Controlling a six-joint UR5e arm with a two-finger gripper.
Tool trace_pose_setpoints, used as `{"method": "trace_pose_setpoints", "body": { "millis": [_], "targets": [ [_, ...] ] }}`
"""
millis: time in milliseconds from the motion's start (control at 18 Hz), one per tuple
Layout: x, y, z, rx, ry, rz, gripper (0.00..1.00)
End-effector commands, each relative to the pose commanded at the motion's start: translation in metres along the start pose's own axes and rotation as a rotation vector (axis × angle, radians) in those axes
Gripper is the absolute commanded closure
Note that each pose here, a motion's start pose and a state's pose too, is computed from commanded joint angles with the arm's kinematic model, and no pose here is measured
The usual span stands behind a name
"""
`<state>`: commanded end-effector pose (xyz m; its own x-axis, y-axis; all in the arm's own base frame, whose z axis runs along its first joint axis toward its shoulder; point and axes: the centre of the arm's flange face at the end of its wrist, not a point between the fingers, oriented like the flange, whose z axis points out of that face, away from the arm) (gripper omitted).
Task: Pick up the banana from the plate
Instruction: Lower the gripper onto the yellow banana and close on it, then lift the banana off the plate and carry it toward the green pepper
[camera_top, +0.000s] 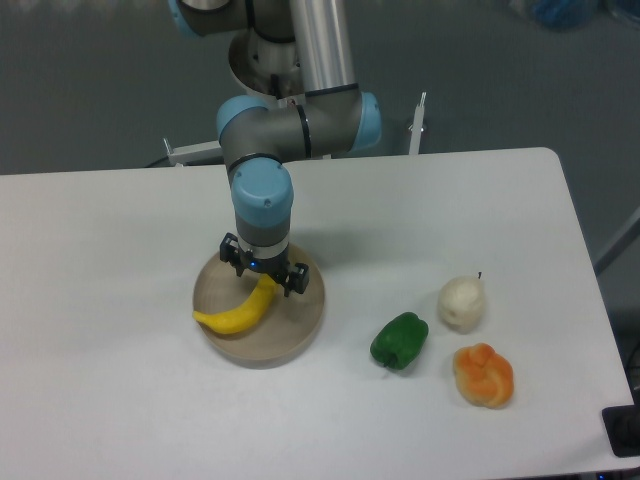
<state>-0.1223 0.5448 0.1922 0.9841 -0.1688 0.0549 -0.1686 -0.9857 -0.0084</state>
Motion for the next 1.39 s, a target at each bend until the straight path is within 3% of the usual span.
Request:
{"method": "trace_pose_setpoints", "body": {
  "millis": [167, 278, 889, 1222, 1389],
  "targets": [
    [0.001, 0.000, 0.001, -0.003, 0.002, 0.003, 0.51],
    [0.002, 0.001, 0.003, -0.005, 0.004, 0.004, 0.64],
    [-0.007, -0.002, -0.017, 0.030, -0.013, 0.002, 0.70],
    [-0.060, -0.006, -0.098, 0.143, -0.117, -0.040, 0.70],
    [-0.104, 0.003, -0.128, 0.177, -0.171, -0.004, 0.70]
  ]
}}
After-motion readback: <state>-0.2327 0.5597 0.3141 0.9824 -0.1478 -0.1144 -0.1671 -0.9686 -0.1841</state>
